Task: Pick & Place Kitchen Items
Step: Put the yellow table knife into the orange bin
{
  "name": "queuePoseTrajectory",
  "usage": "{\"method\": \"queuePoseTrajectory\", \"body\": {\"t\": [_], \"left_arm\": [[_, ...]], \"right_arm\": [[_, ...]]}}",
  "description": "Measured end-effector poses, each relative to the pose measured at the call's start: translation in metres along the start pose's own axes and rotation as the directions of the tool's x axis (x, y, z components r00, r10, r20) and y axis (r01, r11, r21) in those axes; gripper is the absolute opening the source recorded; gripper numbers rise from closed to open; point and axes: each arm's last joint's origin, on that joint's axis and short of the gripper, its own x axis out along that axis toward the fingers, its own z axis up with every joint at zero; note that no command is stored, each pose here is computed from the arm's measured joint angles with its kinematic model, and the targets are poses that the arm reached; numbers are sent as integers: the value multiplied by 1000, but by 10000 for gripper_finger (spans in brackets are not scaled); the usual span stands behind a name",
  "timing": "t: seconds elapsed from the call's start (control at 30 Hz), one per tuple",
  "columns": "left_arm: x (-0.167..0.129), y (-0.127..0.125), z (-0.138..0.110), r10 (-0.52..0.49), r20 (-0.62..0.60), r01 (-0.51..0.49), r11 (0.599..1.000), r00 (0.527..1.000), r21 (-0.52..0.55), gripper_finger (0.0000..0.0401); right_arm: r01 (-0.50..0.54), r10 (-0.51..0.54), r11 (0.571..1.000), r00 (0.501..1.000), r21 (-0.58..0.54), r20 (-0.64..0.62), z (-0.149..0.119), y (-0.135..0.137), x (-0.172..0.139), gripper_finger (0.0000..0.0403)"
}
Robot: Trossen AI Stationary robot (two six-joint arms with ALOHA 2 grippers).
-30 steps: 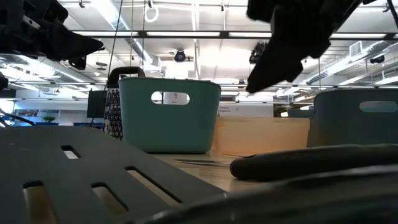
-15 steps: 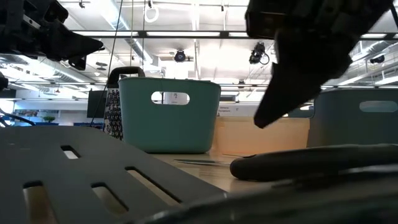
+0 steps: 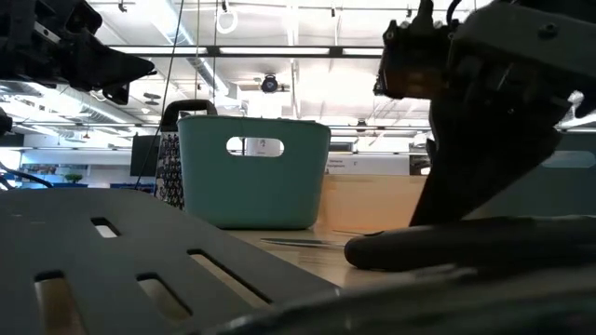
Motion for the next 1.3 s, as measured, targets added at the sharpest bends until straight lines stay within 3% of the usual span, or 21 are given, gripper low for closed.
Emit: {"method": "queuePoseTrajectory", "body": {"t": [0.6, 0.9, 1.3], "left_arm": [[0, 0, 0, 0, -1, 0, 1000, 1000, -5, 9], [0, 0, 0, 0, -1, 0, 1000, 1000, -5, 9], [0, 0, 0, 0, -1, 0, 1000, 1000, -9, 9]], "right_arm": [[63, -71, 994, 994, -93, -83, 1, -14, 2, 99], [24, -39, 993, 992, -114, -123, 7, -19, 4, 54], [30, -40, 994, 994, -101, -106, 9, -20, 4, 54]]}}
